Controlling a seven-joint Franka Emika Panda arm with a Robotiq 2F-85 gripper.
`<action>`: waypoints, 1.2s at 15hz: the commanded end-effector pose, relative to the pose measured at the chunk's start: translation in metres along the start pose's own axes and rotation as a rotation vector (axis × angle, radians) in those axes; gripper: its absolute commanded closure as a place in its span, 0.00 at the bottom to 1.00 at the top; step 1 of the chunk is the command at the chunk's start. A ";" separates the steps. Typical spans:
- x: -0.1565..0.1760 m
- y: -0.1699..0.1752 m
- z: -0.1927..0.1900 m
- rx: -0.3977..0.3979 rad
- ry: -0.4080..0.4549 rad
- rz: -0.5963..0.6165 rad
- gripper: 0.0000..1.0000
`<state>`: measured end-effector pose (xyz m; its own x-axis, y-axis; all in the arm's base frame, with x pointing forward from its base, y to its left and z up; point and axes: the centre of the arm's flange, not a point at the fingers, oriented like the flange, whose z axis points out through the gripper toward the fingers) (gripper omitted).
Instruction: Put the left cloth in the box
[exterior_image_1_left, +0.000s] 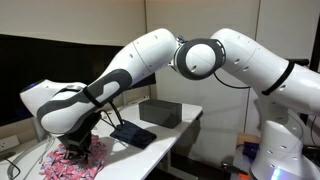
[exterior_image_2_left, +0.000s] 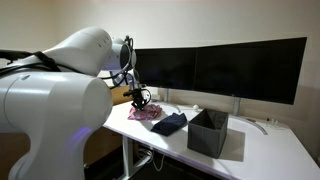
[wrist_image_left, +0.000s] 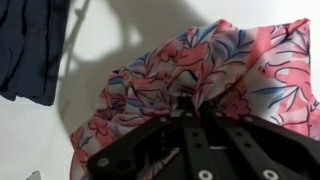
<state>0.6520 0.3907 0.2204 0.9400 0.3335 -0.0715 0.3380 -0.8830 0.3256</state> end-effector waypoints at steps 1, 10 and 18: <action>-0.016 0.014 -0.037 -0.014 0.032 -0.025 0.98; -0.039 0.031 -0.130 -0.002 0.146 -0.015 0.98; -0.051 0.047 -0.183 0.005 0.202 -0.006 0.98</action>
<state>0.6293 0.4069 0.3868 0.9239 0.3684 0.1038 0.3247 -0.8980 0.2969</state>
